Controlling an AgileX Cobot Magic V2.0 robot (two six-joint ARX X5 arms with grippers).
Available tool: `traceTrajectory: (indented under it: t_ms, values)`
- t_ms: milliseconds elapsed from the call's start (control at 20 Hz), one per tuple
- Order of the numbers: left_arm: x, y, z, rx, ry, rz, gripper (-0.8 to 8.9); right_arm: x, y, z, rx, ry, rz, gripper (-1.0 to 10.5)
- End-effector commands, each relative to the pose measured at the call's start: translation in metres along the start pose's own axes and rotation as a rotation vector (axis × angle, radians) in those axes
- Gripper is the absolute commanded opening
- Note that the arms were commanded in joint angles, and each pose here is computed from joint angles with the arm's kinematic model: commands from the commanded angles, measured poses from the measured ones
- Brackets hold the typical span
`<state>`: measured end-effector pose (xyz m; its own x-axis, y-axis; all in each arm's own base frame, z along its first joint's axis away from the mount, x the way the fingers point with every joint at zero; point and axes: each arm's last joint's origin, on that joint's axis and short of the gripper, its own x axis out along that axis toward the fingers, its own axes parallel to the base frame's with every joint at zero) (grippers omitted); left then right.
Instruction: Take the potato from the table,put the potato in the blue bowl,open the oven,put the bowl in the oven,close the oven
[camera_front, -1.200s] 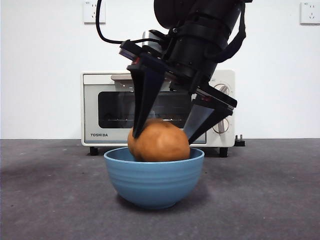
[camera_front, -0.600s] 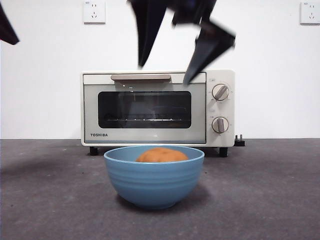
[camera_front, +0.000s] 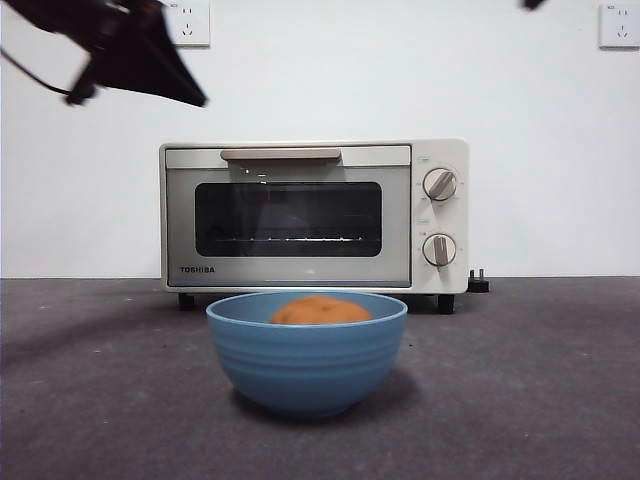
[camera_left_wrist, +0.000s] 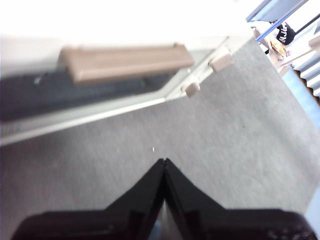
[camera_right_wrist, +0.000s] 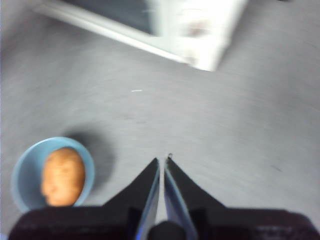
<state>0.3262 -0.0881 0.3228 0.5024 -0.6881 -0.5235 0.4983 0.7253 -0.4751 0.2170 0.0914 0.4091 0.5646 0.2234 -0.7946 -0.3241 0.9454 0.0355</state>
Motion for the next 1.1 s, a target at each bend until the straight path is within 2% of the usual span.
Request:
traceTrajectory:
  t_ms: [50, 200, 300, 500, 700, 950, 1100]
  values:
    - [0.020, -0.003, 0.018, 0.075, -0.025, 0.048, -0.05, -0.009, -0.024, -0.009, 0.052, -0.018, -0.006, 0.2]
    - [0.038, -0.009, 0.037, 0.137, -0.061, 0.068, -0.05, -0.014, -0.050, -0.030, 0.136, -0.034, 0.013, 0.2]
    - [0.045, -0.009, 0.047, 0.147, -0.075, 0.085, -0.05, -0.012, -0.059, -0.049, 0.187, -0.038, 0.020, 0.2]
    - [0.056, -0.004, 0.053, 0.147, -0.074, 0.088, -0.05, 0.000, -0.069, -0.083, 0.292, -0.029, 0.149, 0.2]
    - [0.067, 0.005, 0.050, 0.151, -0.062, 0.141, -0.05, 0.004, -0.066, -0.105, 0.357, -0.034, 0.270, 0.2]
    - [0.076, 0.012, 0.045, 0.165, -0.023, 0.167, -0.05, -0.008, -0.058, -0.115, 0.381, -0.081, 0.331, 0.2]
    - [0.084, 0.018, 0.038, 0.146, 0.031, 0.170, -0.05, -0.015, -0.055, -0.118, 0.374, -0.105, 0.330, 0.2]
